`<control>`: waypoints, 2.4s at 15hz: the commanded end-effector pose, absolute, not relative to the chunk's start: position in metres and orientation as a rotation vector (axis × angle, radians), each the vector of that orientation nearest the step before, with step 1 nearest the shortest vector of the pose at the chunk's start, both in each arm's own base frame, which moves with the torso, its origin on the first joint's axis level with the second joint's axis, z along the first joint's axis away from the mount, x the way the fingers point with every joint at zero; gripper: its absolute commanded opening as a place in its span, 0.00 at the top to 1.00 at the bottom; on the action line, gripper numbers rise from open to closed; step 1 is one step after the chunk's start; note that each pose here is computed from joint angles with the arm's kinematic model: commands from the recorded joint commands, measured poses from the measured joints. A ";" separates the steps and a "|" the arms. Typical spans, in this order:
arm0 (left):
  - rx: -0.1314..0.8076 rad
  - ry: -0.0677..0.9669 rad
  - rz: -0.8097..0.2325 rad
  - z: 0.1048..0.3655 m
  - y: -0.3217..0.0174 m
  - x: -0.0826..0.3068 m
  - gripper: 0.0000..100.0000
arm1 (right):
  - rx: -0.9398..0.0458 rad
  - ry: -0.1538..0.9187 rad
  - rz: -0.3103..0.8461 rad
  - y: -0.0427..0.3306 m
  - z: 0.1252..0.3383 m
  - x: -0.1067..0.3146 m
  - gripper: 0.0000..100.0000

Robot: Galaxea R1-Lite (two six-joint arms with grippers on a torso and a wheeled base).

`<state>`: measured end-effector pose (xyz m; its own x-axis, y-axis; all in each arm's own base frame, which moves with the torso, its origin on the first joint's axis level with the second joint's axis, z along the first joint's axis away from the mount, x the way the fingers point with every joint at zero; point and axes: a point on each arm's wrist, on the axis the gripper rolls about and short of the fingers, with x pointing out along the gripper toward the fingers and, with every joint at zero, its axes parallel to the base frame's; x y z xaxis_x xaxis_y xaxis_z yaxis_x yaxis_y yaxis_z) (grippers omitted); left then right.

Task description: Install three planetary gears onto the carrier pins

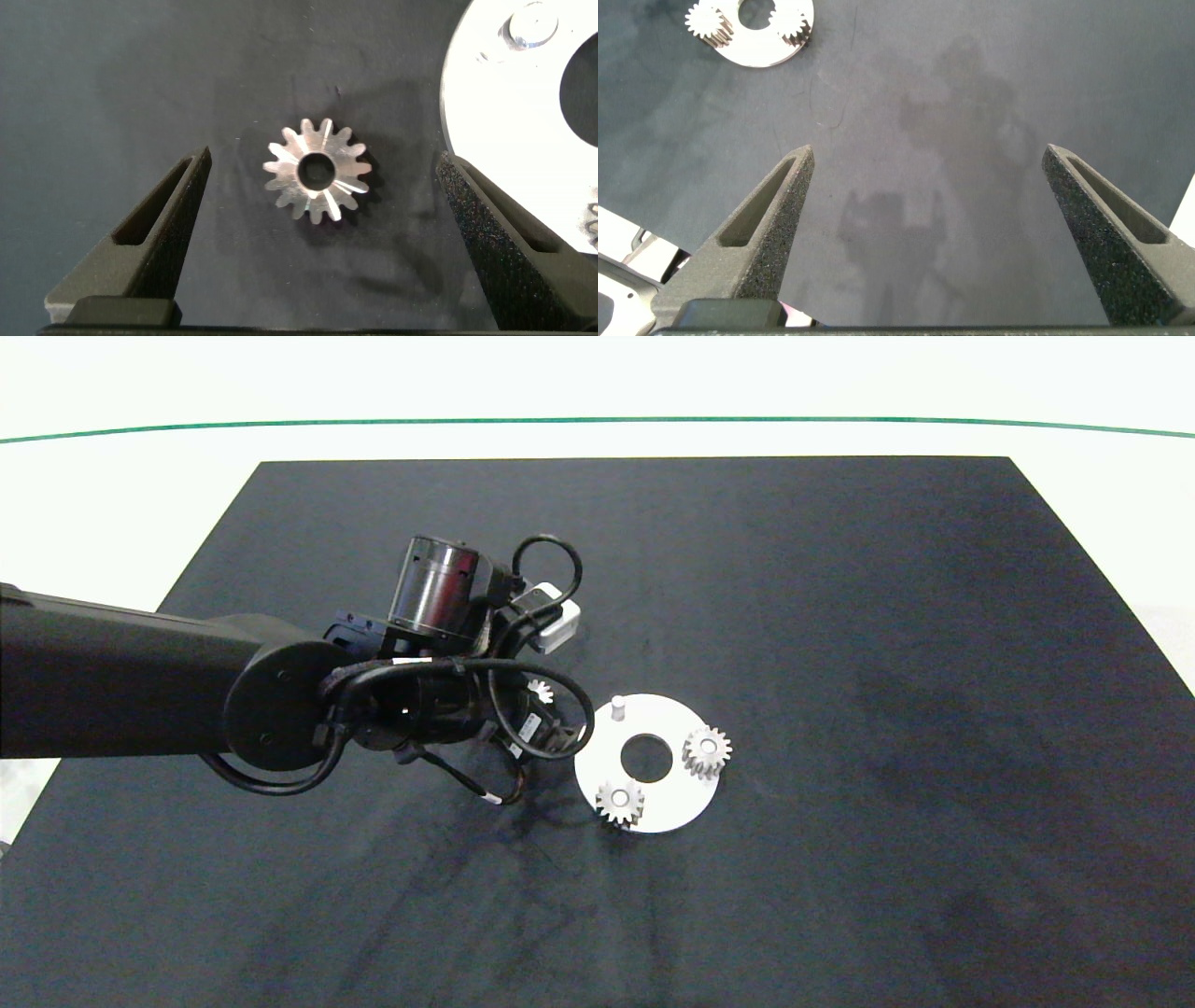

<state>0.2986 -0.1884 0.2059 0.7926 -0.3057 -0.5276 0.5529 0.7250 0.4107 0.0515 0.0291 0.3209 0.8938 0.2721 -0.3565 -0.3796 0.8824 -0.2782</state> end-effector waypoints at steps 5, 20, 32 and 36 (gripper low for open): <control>0.590 0.462 -0.507 0.201 -0.189 0.301 0.13 | -0.353 0.319 0.344 0.029 0.321 0.051 0.00; 0.588 0.456 -0.510 0.202 -0.189 0.301 0.43 | -0.352 0.320 0.352 0.030 0.320 0.052 0.00; 0.579 0.461 -0.517 0.200 -0.185 0.304 0.67 | -0.350 0.319 0.353 0.029 0.321 0.051 0.00; 0.578 0.456 -0.516 0.202 -0.185 0.304 0.76 | -0.350 0.319 0.353 0.029 0.321 0.051 0.00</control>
<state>0.3033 -0.1850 0.2022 0.7783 -0.3282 -0.5353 0.5726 0.7207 0.3908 0.0514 0.0293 0.3210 0.8908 0.2812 -0.3570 -0.3872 0.8809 -0.2722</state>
